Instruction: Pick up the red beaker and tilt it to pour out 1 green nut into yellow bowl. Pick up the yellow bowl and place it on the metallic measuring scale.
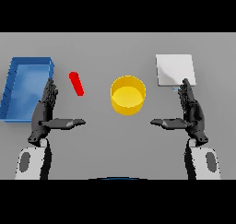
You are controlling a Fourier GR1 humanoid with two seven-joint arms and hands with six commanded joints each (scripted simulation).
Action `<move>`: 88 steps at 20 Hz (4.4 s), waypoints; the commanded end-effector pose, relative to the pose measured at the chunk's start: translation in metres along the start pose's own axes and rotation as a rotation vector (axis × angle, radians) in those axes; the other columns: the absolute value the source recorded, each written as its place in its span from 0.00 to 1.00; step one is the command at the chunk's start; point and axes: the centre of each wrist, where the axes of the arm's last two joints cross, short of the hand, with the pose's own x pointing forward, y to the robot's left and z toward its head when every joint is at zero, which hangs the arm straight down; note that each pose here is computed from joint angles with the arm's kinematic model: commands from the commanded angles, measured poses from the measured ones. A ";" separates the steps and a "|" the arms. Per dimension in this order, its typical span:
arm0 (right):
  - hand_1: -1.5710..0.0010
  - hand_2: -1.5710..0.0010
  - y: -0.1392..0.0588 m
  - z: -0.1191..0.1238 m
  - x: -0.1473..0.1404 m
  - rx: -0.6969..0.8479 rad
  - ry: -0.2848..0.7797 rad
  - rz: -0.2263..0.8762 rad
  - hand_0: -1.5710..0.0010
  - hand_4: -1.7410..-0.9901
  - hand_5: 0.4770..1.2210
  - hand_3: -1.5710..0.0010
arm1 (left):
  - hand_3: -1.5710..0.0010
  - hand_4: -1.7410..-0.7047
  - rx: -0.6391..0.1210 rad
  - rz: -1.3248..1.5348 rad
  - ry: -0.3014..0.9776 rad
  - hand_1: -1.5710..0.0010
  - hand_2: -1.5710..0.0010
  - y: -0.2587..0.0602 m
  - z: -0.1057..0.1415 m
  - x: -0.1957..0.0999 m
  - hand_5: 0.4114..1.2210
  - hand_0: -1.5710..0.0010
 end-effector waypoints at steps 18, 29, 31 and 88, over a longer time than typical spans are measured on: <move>1.00 1.00 0.001 0.028 0.007 0.024 -0.125 0.286 1.00 0.69 0.18 1.00 | 1.00 0.55 -0.091 -0.208 0.023 1.00 1.00 0.009 0.010 0.009 0.24 1.00; 1.00 1.00 -0.002 0.024 0.012 0.031 -0.144 0.295 1.00 0.62 0.21 1.00 | 1.00 0.46 -0.116 -0.254 0.025 1.00 1.00 -0.008 -0.056 -0.015 0.32 1.00; 1.00 1.00 -0.003 0.021 0.013 0.023 -0.134 0.293 1.00 0.63 0.21 1.00 | 1.00 0.45 -0.115 -0.254 0.032 1.00 1.00 -0.011 -0.068 -0.016 0.33 1.00; 1.00 1.00 -0.003 0.027 0.015 0.024 -0.122 0.309 1.00 0.64 0.29 1.00 | 0.00 0.00 -0.312 -1.222 -0.146 0.00 0.00 -0.107 -0.136 0.080 0.91 0.00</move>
